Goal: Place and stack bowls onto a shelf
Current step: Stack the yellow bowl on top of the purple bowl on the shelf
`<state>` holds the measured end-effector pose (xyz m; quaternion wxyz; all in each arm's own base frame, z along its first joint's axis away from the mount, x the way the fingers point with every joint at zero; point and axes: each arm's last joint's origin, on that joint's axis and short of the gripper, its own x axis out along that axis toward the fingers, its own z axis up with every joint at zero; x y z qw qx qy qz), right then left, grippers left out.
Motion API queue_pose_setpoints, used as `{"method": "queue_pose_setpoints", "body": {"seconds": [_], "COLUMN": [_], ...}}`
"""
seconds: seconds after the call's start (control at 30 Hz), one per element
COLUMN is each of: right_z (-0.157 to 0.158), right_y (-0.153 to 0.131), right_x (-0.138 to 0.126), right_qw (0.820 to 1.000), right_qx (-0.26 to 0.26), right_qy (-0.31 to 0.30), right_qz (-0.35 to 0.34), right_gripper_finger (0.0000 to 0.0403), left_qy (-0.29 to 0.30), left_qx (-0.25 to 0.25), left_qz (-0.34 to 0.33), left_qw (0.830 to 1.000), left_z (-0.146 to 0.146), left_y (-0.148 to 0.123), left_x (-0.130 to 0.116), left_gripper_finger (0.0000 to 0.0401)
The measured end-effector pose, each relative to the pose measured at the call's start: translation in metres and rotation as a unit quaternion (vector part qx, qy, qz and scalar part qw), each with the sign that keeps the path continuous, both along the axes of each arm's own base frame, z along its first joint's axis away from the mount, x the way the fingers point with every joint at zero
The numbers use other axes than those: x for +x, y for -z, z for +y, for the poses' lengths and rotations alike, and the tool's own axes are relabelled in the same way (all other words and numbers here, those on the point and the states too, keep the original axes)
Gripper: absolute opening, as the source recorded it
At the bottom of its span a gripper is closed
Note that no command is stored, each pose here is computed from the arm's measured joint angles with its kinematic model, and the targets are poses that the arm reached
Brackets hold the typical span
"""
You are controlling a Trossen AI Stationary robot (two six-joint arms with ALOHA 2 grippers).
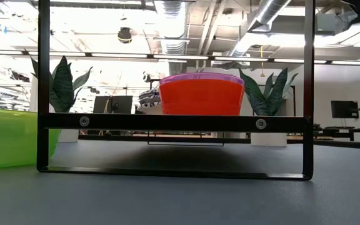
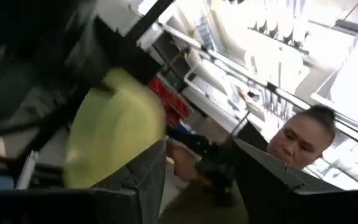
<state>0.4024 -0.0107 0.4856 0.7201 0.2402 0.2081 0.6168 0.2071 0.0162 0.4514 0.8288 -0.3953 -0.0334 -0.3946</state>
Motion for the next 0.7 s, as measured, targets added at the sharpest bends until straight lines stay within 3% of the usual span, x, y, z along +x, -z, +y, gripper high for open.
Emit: {"method": "queue_pose_setpoints", "body": {"seconds": [0.13,0.2,0.23,0.3,0.37,0.4,0.5,0.7], "right_z": [-0.011,-0.015,-0.017,-0.012,-0.002,0.004,0.026,0.07], "right_y": [0.023,0.032,0.038,0.044,0.047,0.046,0.042,0.063], "right_x": [-0.026,-0.048,-0.055,-0.07,-0.072,-0.072,-0.076,-0.074], "right_qw": [0.994,0.974,0.954,0.895,0.849,0.84,0.84,0.782], "right_qx": [-0.031,-0.12,-0.19,-0.338,-0.429,-0.448,-0.473,-0.579], "right_qy": [0.068,0.148,0.19,0.246,0.271,0.274,0.249,0.219], "right_qz": [0.081,0.121,0.135,0.158,0.149,0.135,0.094,0.073], "right_gripper_finger": [0.0022,0.0022,0.0022,0.0022,0.0022,0.0022,0.0022,0.0022], "left_qy": [-0.041,-0.067,-0.081,-0.11,-0.14,-0.154,-0.188,-0.204], "left_qx": [0.02,0.039,0.049,0.064,0.076,0.08,0.09,0.1], "left_qz": [-0.029,-0.043,-0.048,-0.051,-0.049,-0.044,-0.025,0.021], "left_qw": [0.999,0.996,0.994,0.991,0.986,0.984,0.978,0.974], "left_z": [0.01,0.012,0.013,0.013,0.014,0.015,0.016,0.018], "left_y": [-0.011,-0.015,-0.016,-0.016,-0.015,-0.014,-0.009,0.001], "left_x": [-0.029,-0.043,-0.049,-0.06,-0.067,-0.07,-0.075,-0.075], "left_gripper_finger": [0.0167,0.0167,0.0167,0.0167,0.0167,0.0167,0.0167,0.0167]}}
